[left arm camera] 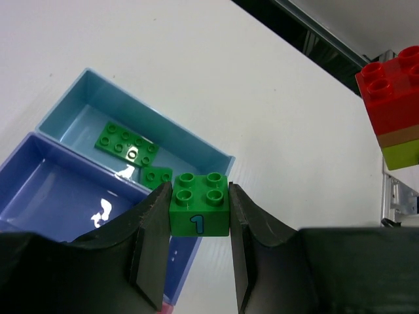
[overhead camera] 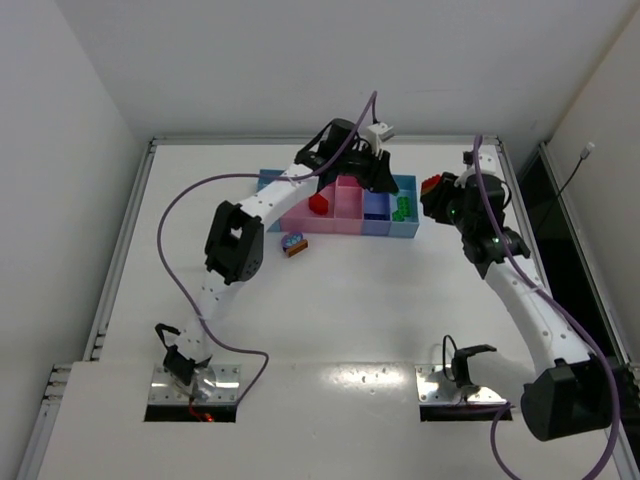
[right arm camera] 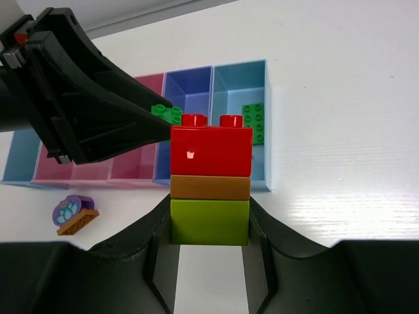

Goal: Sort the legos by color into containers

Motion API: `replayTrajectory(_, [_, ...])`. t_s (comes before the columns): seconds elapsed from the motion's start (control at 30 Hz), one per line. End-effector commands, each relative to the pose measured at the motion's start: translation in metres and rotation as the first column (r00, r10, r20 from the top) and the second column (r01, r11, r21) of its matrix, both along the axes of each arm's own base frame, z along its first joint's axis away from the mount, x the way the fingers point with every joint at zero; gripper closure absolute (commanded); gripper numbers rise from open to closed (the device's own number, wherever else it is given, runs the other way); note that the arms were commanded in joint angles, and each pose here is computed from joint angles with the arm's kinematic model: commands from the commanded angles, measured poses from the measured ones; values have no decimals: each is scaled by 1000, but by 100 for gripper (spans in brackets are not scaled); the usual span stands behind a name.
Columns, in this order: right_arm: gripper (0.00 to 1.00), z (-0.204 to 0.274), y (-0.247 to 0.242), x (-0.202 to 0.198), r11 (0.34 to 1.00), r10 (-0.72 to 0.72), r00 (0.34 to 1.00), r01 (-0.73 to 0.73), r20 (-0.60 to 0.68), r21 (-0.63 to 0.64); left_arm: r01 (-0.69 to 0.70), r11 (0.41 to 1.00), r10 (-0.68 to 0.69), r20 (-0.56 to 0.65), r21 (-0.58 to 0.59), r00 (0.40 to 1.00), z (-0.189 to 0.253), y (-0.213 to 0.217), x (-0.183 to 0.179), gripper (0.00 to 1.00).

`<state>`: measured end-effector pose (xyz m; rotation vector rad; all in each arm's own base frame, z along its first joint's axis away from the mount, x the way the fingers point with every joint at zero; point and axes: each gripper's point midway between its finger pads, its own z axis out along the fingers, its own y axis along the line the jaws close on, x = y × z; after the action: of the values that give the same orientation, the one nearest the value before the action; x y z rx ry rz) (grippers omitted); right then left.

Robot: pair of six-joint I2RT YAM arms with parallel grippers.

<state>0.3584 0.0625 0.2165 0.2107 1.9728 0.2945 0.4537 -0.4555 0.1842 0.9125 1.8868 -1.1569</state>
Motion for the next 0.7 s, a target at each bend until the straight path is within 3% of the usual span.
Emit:
replayTrajectory(0.0, [100, 34, 0, 7, 1000, -2, 996, 0, 85, 19, 65, 997, -61, 79, -52, 995, 15, -17, -2, 93])
replayTrajectory(0.27, [100, 28, -6, 11, 1000, -13, 998, 11, 67, 20, 91, 992, -85, 66, -87, 994, -3, -38, 0, 87])
replayTrajectory(0.43, [100, 32, -8, 12, 1000, -13, 997, 12, 75, 24, 92, 990, -87, 56, -104, 995, -10, -48, 1, 76])
replayTrajectory(0.57, [100, 28, -7, 16, 1000, -6, 998, 4, 64, 28, 105, 986, -98, 58, -129, 993, -11, -56, -2, 52])
replayTrajectory(0.6, [100, 30, -7, 17, 1000, -6, 997, 3, 75, 30, 115, 984, -107, 66, -134, 992, -9, -61, -6, 38])
replayTrajectory(0.67, [100, 30, -7, 17, 1000, -6, 997, 3, 75, 30, 112, 984, -105, 57, -136, 993, -9, -61, -6, 23])
